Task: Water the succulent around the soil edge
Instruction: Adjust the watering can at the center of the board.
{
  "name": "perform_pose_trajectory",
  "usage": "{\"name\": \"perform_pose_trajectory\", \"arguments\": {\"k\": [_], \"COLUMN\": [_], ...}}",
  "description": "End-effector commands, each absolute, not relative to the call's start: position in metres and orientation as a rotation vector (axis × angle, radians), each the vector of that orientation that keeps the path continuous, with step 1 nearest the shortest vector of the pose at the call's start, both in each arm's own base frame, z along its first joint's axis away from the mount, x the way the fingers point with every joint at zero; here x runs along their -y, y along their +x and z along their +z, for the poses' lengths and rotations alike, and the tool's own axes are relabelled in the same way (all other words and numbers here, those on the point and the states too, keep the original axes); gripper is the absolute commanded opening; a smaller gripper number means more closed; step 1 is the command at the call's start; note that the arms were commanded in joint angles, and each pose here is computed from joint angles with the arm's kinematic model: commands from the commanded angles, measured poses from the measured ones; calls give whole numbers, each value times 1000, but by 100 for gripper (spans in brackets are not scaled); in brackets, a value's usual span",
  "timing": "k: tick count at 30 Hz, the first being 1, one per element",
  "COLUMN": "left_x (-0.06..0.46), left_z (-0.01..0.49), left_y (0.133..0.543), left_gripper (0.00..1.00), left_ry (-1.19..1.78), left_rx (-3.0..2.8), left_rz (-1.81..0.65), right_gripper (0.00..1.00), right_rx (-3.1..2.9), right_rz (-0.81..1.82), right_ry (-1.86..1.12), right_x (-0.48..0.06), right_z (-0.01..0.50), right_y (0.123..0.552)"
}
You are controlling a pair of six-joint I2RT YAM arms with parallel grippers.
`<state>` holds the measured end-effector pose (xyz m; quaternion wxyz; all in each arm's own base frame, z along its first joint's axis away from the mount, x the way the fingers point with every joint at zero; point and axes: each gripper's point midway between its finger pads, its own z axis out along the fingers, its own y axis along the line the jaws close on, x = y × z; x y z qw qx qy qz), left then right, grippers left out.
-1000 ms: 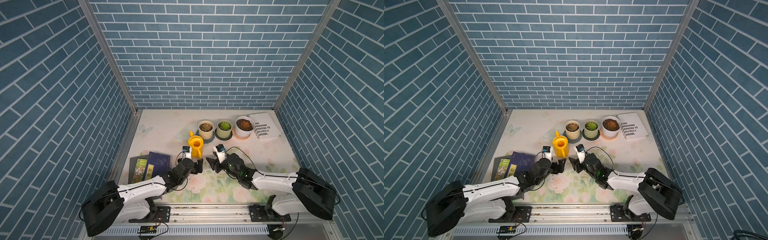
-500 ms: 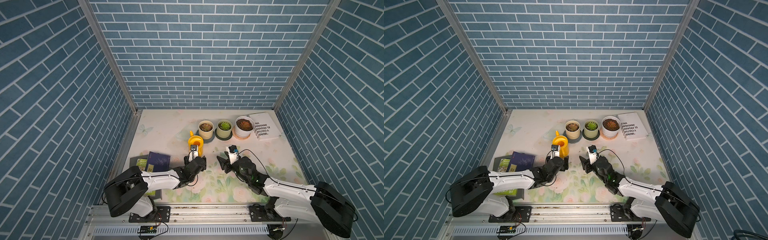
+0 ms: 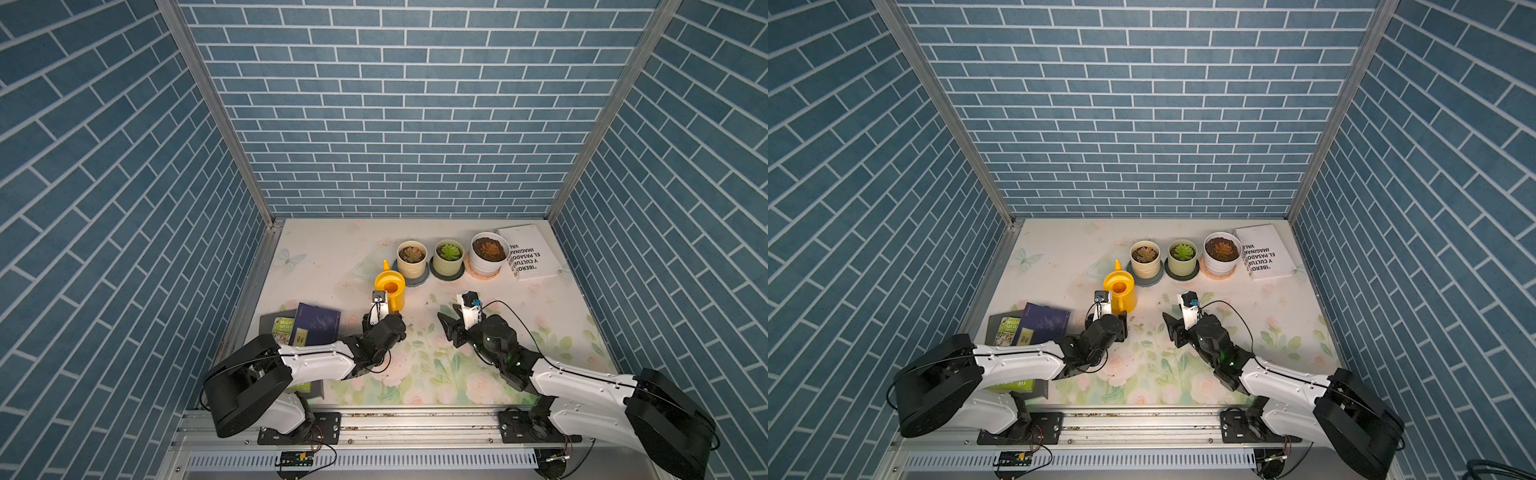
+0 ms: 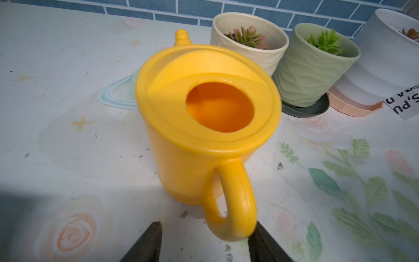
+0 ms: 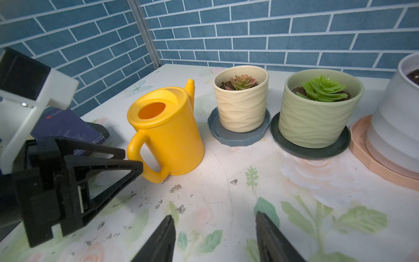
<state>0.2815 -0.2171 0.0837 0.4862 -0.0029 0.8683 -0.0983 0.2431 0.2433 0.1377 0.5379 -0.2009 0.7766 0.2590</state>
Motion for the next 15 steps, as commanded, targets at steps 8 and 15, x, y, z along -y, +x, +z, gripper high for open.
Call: {"name": "perform_pose_trajectory", "arguments": {"k": [8,15], "left_x": [202,209], "left_z": [92,78], "left_y": [285,280], "left_gripper": [75,74], "left_ry": [-32,14], "left_rx": [-2100,-2126], "left_rz": [-380,-458], "right_gripper": [59,59], "right_rx": [-1838,-1837], "right_rz": [658,653], "right_ry": [-455,-451], "right_x": [-244,-243], "right_z": [142,142], "right_y": [242,243]}}
